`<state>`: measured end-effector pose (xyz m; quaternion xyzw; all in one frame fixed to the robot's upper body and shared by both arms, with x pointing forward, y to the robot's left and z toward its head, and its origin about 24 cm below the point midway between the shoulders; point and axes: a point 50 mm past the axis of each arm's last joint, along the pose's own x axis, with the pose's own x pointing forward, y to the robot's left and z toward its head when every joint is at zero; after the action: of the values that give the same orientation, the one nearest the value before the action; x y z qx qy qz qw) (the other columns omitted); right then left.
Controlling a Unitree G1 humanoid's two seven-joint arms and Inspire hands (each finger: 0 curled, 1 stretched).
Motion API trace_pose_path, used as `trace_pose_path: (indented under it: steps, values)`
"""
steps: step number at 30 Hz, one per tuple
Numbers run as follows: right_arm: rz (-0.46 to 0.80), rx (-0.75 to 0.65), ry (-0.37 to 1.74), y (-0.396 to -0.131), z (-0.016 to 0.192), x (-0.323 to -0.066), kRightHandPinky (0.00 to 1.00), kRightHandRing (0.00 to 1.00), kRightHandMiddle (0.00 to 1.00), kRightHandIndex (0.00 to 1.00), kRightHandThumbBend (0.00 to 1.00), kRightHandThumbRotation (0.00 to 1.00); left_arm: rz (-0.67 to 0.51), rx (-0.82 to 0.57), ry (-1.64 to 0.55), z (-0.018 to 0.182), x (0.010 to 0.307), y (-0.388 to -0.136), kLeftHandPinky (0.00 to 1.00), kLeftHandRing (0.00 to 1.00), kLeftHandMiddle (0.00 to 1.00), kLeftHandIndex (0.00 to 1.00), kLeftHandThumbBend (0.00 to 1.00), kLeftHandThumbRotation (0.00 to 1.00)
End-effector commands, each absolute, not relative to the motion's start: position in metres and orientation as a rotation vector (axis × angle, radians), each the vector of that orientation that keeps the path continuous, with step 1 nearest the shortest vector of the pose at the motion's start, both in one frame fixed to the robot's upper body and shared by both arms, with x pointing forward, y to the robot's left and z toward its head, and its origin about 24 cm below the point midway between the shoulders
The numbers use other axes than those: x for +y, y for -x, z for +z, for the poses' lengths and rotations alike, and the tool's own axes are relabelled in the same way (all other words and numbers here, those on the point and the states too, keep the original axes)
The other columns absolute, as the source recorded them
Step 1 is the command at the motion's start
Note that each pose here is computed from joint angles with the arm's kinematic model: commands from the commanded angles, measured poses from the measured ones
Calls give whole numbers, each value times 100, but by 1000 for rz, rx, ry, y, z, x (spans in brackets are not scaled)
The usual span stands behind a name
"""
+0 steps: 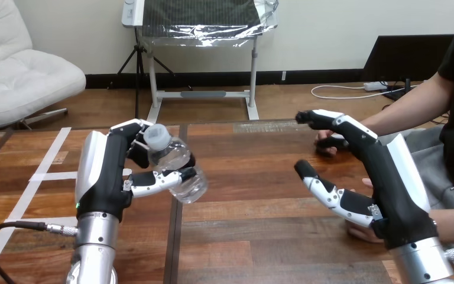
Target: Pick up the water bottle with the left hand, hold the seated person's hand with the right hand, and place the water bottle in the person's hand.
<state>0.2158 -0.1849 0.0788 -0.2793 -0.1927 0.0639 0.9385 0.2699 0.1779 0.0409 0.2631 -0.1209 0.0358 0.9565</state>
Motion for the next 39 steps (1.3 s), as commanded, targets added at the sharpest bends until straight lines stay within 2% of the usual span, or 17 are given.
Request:
trace_pose_path:
  steps: [1, 15, 22, 39]
  values:
    - [111, -481, 689, -227, 111, -193, 71, 84, 86, 78, 56, 1, 94, -435, -448, 85, 171, -275, 39, 39, 43, 47, 66, 0]
    - [156, -383, 958, -231, 125, -212, 76, 87, 90, 84, 69, 1, 60, -460, -409, 93, 163, -264, 38, 38, 42, 47, 65, 0]
    - [195, -344, 1090, -235, 133, -222, 75, 88, 92, 86, 74, 3, 43, -480, -381, 95, 160, -260, 37, 38, 42, 47, 65, 0]
    - [237, -97, 1269, -250, 142, -249, 80, 91, 93, 88, 85, 0, 26, -499, -360, 99, 156, -254, 37, 37, 42, 47, 64, 0]
